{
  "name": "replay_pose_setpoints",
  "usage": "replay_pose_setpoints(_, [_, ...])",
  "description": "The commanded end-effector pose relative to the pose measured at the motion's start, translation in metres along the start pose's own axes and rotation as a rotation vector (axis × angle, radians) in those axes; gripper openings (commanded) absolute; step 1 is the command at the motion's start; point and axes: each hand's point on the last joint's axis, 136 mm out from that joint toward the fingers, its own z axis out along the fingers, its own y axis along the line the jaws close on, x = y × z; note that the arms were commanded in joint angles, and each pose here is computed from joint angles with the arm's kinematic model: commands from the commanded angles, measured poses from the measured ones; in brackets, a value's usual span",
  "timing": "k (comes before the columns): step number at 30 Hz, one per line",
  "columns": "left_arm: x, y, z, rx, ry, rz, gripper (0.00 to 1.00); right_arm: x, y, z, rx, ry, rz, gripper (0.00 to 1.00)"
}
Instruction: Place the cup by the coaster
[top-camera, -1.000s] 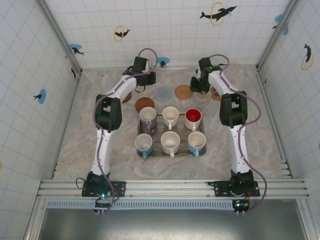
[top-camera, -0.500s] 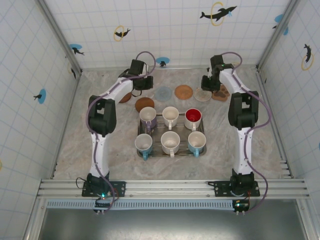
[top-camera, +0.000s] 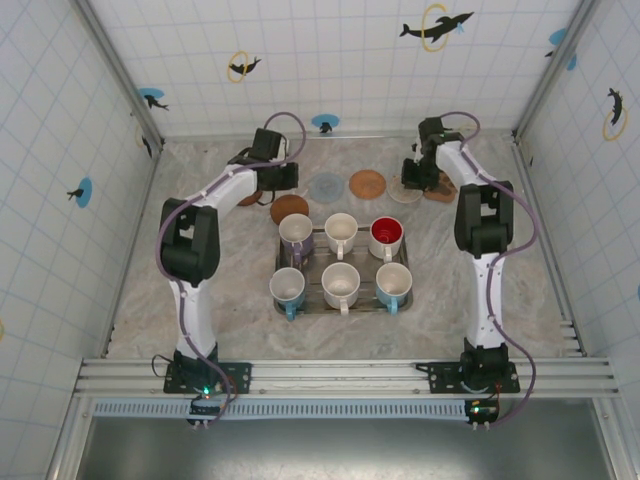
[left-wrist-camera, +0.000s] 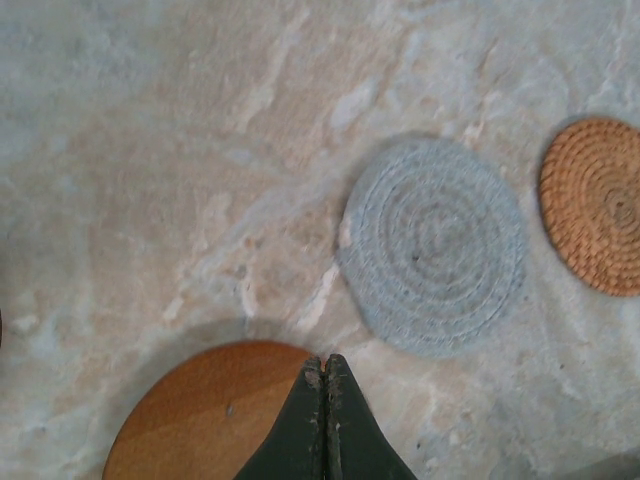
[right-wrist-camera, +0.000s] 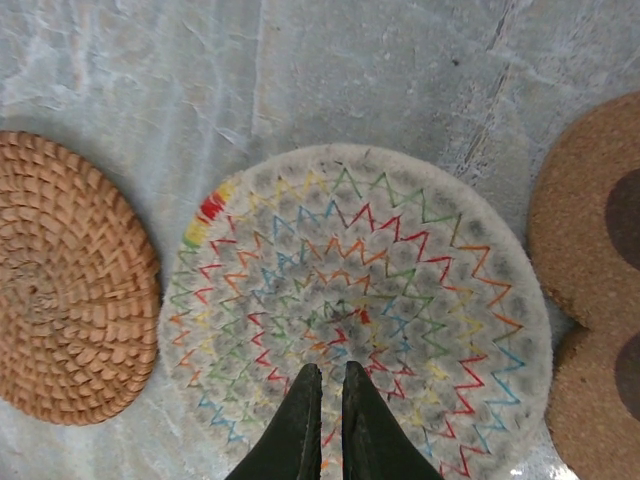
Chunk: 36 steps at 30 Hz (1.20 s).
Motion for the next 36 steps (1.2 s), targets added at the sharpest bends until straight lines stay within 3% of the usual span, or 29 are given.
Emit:
replay_pose_setpoints(1, [-0.008, -0.005, -0.017, 0.000, -0.045, 0.025, 0.00, 0.004, -0.001, 0.013, 0.003, 0.019, -0.003, 0.13])
replay_pose_setpoints(20, [0.014, 0.007, -0.020, -0.047, 0.002, 0.011, 0.00, 0.005, 0.001, 0.027, -0.004, 0.038, -0.003, 0.13])
replay_pose_setpoints(36, [0.028, 0.015, -0.012, -0.079, 0.055, -0.004, 0.00, -0.031, 0.023, -0.043, -0.045, -0.111, -0.017, 0.17])
